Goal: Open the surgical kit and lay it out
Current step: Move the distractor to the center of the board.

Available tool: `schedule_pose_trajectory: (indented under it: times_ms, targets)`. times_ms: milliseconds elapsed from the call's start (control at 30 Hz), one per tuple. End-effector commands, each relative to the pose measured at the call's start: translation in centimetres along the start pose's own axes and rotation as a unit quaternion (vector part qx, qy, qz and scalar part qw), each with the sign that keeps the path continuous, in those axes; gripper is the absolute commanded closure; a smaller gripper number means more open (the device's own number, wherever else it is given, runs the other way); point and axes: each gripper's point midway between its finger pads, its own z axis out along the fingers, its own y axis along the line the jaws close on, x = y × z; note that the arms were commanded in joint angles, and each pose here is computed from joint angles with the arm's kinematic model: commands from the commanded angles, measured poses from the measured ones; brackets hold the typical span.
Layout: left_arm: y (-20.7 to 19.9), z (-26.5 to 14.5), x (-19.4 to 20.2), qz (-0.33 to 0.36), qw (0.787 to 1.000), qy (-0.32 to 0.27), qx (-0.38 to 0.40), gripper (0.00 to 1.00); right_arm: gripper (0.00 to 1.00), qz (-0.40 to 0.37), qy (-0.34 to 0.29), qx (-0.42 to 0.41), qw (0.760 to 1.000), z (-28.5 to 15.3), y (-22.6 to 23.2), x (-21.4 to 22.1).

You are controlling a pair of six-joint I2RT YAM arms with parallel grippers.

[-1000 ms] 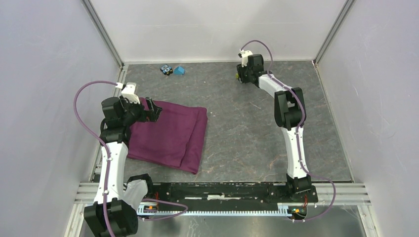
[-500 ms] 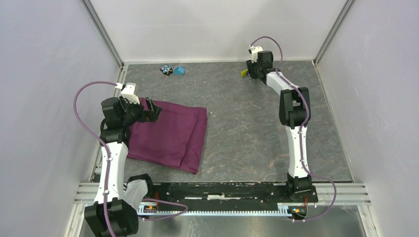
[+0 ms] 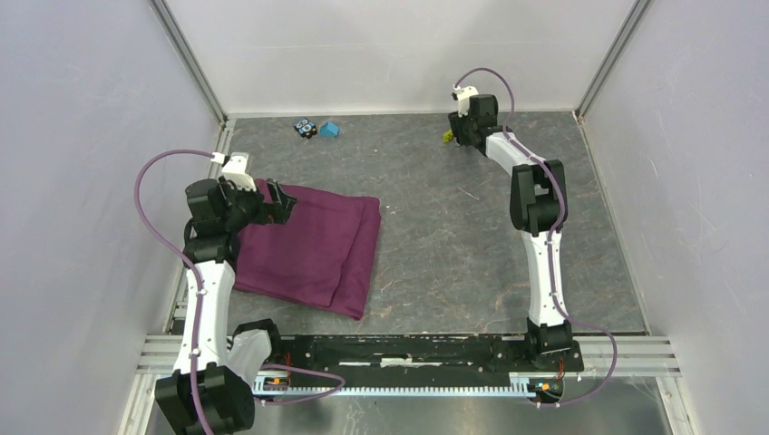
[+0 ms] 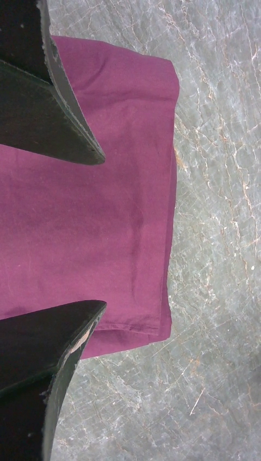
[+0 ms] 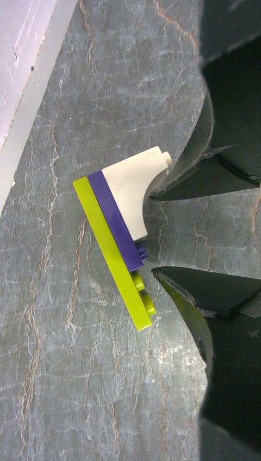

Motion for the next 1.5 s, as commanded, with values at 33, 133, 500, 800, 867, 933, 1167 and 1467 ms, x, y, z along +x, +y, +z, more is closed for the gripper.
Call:
schedule_pose_trajectory:
  times_ms: [33, 133, 500, 800, 867, 933, 1167, 1467]
  targets:
    - [-0.2, -0.2, -1.3, 0.020, 0.999, -0.025, 0.008, 0.00, 0.45, 0.028, -0.018, 0.000, 0.999, 1.4, 0.7, -0.8]
    - [-0.1, -0.1, -1.1, 0.018, 1.000, -0.023, 0.008, 0.00, 0.45, 0.035, -0.023, 0.006, 0.999, 1.8, 0.7, -1.1]
    - [0.1, 0.1, -0.9, 0.016, 1.000, -0.020, 0.007, 0.00, 0.44, 0.036, -0.040, 0.024, 0.998, 2.6, 0.6, -2.0]
    - [0.2, 0.0, -1.1, 0.017, 1.000, -0.025, 0.004, 0.00, 0.39, 0.038, -0.053, 0.021, 0.998, 2.5, 1.7, -3.2]
    - [0.2, -0.1, -1.4, 0.019, 0.999, -0.029, 0.004, 0.00, 0.34, 0.043, -0.052, 0.008, 0.998, 1.6, 1.9, -3.8]
    - [0.4, -0.1, -1.7, 0.021, 0.999, -0.033, -0.003, 0.00, 0.30, 0.049, -0.052, -0.016, 0.997, 0.2, 2.3, -4.3]
    - [2.5, -1.1, -3.3, 0.030, 0.997, -0.030, -0.071, 0.00, 0.14, 0.039, -0.083, -0.095, 0.991, -9.8, 4.7, -5.2]
    - [6.3, -3.8, -2.5, 0.034, 0.978, 0.076, -0.191, 0.00, 0.03, 0.051, -0.073, -0.268, 0.959, -21.0, 14.7, -0.8]
